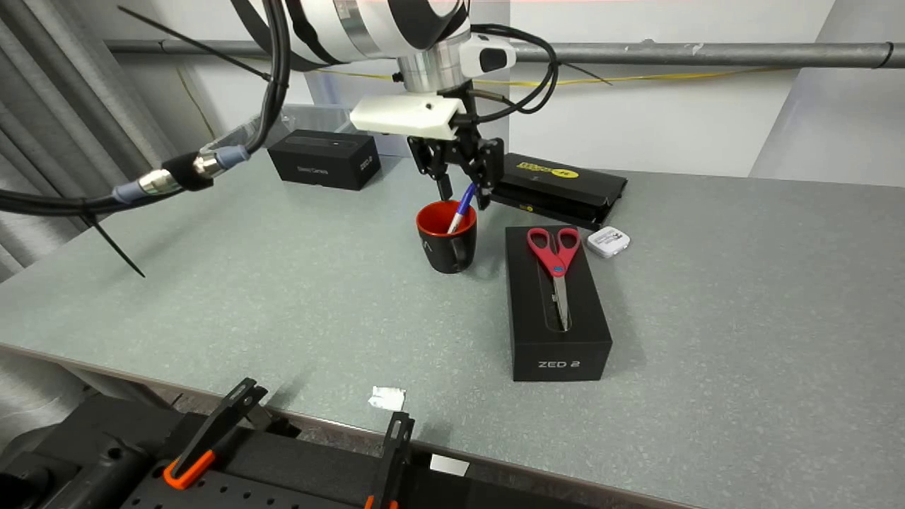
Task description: Take the marker out of the black cup and put it on the table
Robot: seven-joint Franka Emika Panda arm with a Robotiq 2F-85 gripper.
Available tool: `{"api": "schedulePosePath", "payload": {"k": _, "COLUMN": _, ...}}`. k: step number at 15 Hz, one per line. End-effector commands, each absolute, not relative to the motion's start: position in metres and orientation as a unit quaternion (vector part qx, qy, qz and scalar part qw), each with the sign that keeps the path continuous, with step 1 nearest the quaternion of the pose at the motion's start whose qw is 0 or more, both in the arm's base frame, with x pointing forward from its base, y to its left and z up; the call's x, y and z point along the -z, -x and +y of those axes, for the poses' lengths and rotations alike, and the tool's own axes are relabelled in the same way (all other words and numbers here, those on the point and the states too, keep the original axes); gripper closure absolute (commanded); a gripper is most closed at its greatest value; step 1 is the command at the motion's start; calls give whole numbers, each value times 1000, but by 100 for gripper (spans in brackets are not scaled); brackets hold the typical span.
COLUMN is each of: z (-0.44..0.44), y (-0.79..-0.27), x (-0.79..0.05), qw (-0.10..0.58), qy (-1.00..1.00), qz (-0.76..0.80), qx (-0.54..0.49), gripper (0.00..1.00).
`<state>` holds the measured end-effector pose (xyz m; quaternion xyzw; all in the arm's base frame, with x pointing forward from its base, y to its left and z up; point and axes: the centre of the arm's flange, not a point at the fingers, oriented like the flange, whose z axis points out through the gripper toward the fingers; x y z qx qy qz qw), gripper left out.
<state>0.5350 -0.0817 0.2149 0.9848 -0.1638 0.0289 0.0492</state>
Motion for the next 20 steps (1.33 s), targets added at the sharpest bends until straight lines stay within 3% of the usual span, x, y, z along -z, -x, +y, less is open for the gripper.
{"api": "schedulePosePath", "payload": {"k": 1, "z": -81, "y": -533, "x": -221, "qw": 64, "qy": -984, "qz": -160, "qx": -41, "gripper": 61}}
{"api": "schedulePosePath", "payload": {"k": 6, "z": -89, "y": -523, "x": -237, "qw": 70, "qy": -984, "qz": -156, "qx": -51, "gripper": 98}}
{"api": "schedulePosePath", "payload": {"k": 10, "z": -87, "y": -512, "x": -262, "qw": 54, "qy": -985, "qz": -150, "qx": -60, "gripper": 96}}
{"api": "schedulePosePath", "payload": {"k": 17, "z": -53, "y": -444, "x": -359, "qw": 22, "qy": -990, "qz": -83, "qx": -114, "gripper": 96}}
{"api": "schedulePosePath", "payload": {"k": 20, "z": -33, "y": -445, "x": -374, "qw": 4, "qy": -992, "qz": -39, "qx": -117, "gripper": 96}}
